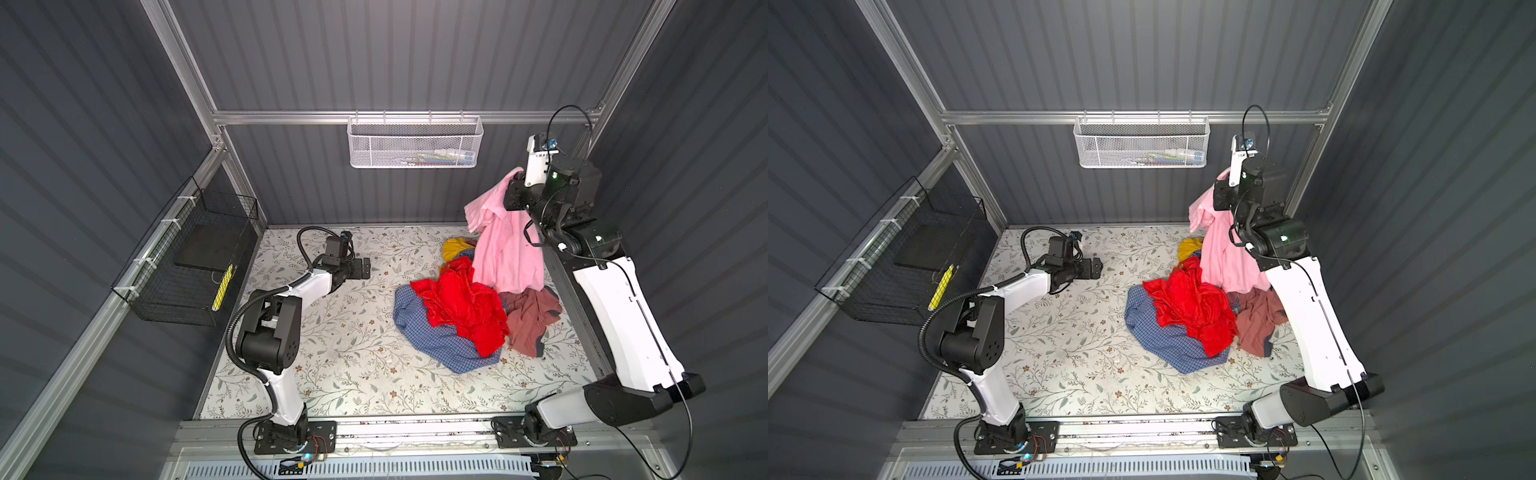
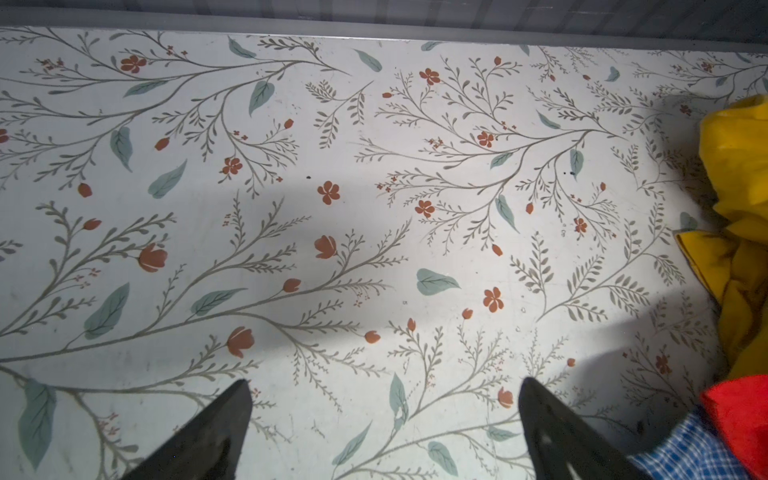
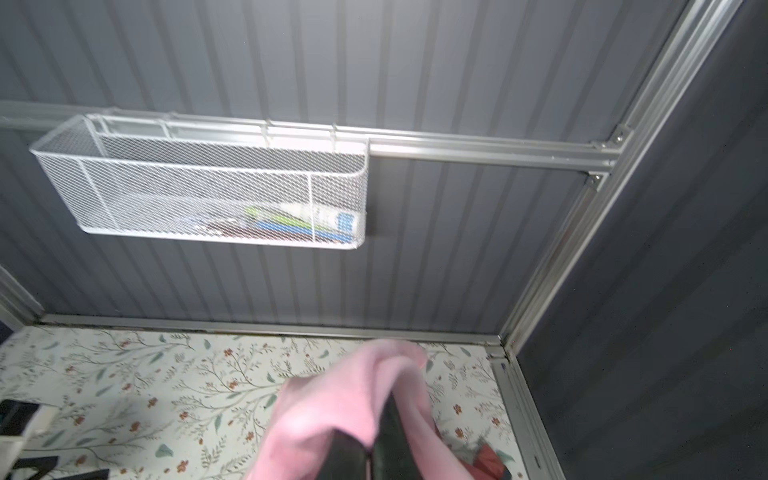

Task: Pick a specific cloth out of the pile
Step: 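Lift the pink sweatshirt high out of the pile with the right gripper, then grasp the hanging pink sweatshirt with the left gripper while the right holds it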

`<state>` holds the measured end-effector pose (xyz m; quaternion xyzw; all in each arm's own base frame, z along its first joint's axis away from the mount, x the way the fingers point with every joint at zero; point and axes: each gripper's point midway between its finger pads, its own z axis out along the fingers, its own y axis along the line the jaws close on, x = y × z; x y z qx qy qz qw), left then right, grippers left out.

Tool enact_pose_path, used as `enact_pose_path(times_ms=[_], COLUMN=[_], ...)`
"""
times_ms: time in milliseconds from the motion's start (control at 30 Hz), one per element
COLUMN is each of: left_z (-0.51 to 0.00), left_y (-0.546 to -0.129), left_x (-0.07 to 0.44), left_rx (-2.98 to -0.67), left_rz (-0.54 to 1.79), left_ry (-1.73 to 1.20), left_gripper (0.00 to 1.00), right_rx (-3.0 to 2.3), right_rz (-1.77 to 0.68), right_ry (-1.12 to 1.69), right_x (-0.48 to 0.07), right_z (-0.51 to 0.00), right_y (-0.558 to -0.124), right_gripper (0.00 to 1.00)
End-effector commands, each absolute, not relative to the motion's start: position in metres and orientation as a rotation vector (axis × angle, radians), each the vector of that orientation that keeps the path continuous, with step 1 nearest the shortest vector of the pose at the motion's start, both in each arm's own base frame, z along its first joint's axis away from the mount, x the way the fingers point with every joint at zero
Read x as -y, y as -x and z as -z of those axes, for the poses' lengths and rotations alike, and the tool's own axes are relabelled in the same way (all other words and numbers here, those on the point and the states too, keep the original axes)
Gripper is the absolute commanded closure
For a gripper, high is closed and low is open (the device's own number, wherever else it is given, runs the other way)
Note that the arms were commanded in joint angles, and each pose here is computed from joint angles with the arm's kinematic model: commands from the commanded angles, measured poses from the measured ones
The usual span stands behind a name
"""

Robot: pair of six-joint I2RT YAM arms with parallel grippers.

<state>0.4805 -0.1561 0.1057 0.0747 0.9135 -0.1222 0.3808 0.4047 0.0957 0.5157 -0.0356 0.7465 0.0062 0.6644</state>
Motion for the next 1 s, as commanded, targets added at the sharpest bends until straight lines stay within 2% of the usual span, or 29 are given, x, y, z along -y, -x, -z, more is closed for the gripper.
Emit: enact_pose_path(times_ms=[0,333,500,733,967], left_z=[-0.113,-0.170,-0.220,-0.281,-0.299], left_y=[-0.481,-0.481,-0.476,-0.472,-0.470], left_x=[0.169,0.226,0.257,0.285,0.320], left_rx=[-2.310,-2.133,-1.976,-1.794,-1.698], left_rz=[0.368,0.563,0.707,0.863,1.022], left_ry=[-0.231,-0.326,-0.356,-0.373,-0.433], left_gripper=[0.00,0.00,0.00,0.00,0.00], right_rx=[-1.507,-1.398,-1.384,-1.467,-1.574], right_rz=[-0.210,-0.661,-0.824,-0.973,-1.107], right_ry=[0.129,0.256,0.279,0.297,0.279], right_x=[-0.123,-0.194,-0.216,-0.240,-0.258], right_z=[-0.566,-0.598,-0.603,-0.567,-0.513], right_y=[-0.395,-0.393,-0.398,-0.409,-0.416], right_gripper=[1.00,1.00,1.00,1.00,1.00])
